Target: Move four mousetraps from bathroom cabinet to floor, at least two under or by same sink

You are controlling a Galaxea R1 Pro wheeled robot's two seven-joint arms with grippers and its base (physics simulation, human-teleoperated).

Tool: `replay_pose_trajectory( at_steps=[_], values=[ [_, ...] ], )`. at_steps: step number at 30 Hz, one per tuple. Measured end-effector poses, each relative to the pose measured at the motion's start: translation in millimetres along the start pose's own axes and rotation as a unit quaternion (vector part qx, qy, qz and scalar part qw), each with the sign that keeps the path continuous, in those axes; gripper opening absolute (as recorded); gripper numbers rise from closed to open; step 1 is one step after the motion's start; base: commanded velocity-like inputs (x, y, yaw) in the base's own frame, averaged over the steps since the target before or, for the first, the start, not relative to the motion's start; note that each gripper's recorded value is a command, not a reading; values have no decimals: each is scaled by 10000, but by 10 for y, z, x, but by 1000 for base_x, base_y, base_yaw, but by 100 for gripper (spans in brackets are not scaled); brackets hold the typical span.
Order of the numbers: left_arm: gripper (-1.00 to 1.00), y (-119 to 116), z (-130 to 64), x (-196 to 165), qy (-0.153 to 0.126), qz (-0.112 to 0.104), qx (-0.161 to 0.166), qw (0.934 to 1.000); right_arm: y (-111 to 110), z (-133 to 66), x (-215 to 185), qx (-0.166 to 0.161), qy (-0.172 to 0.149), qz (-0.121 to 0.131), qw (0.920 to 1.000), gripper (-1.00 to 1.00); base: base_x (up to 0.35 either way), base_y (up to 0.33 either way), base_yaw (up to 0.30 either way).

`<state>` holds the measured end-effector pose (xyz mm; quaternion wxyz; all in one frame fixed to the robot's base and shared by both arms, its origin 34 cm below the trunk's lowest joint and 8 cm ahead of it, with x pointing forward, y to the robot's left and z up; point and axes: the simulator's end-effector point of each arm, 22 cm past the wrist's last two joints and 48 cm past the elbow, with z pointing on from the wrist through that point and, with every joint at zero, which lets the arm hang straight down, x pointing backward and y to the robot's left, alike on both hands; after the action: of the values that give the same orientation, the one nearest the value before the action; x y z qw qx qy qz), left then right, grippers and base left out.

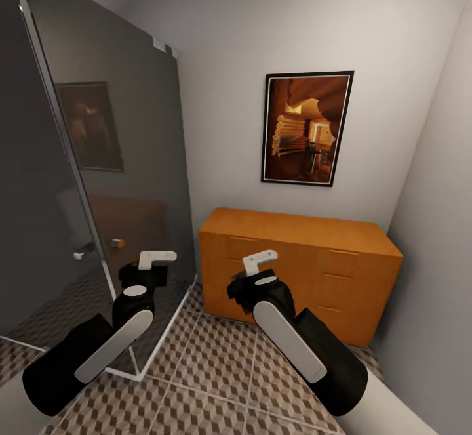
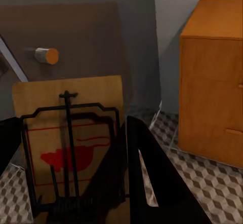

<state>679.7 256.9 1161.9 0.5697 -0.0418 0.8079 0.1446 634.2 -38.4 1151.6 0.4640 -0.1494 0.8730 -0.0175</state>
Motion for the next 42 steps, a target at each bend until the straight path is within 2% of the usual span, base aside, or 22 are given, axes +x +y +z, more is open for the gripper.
replay_pose_trajectory(
  at_steps=[32, 42],
  values=[
    [-100, 20, -46, -66, -66, -19, -5, 10000, 9, -62, -47, 7, -66, -13, 10000, -100, 0, 0, 280],
    [-100, 25, -61, -85, -87, -26, -4, 10000, 58, -87, -46, -11, -90, -101, 9999, -100, 0, 0, 280]
  ],
)
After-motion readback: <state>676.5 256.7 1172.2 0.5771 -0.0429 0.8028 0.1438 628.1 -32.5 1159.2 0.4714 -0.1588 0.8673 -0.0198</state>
